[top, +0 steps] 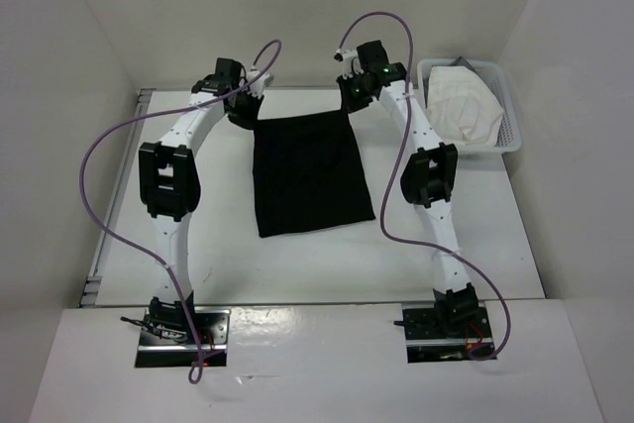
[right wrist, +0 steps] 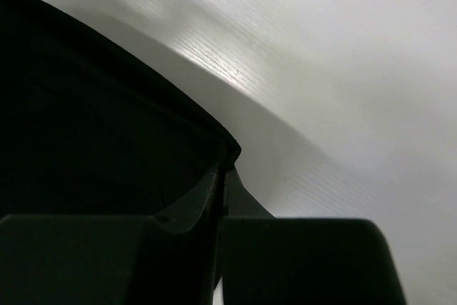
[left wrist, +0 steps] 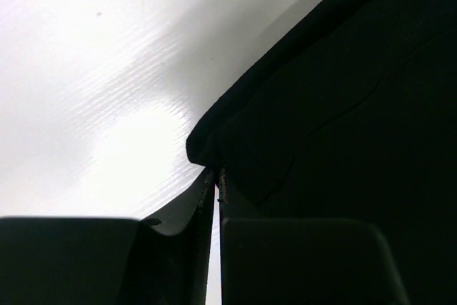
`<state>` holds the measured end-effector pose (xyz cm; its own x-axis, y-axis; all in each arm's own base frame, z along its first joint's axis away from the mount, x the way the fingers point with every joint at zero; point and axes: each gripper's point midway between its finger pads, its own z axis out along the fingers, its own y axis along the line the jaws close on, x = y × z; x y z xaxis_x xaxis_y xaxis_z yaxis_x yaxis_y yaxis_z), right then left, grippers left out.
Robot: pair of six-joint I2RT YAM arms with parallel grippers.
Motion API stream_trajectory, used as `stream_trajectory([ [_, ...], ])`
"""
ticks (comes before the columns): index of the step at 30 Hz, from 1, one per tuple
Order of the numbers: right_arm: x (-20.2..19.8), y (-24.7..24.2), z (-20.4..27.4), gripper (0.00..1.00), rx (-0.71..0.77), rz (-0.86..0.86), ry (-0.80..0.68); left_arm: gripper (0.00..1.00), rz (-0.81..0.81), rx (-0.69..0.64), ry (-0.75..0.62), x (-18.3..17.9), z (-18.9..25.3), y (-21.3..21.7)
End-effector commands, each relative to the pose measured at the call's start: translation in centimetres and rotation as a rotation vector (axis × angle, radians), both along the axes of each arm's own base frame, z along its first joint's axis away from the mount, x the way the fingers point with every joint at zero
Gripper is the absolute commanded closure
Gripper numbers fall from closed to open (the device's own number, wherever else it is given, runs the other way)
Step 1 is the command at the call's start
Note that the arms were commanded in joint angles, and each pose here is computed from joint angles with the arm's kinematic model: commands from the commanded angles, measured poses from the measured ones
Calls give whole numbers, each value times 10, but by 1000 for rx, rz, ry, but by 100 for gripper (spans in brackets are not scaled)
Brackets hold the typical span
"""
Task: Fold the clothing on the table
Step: Fold the skirt
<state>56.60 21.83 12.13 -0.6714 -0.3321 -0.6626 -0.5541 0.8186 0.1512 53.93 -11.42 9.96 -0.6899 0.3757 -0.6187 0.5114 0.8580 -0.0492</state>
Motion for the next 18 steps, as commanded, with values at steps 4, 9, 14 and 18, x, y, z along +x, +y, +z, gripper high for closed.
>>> stream_trajectory([
  [4, 6, -2, 62, 100, 13, -34, -131, 92, -33, 12, -201, 8, 87, 2],
  [9, 5, -9, 61, 100, -19, -50, -132, 92, -59, -7, -217, -5, 102, -1],
  [14, -1, -11, 65, 100, -22, -50, -124, 92, -120, -8, -199, -32, 101, -10],
  [18, -4, -17, 79, 100, -22, -42, -144, 92, -122, 9, -154, -57, 87, -4],
])
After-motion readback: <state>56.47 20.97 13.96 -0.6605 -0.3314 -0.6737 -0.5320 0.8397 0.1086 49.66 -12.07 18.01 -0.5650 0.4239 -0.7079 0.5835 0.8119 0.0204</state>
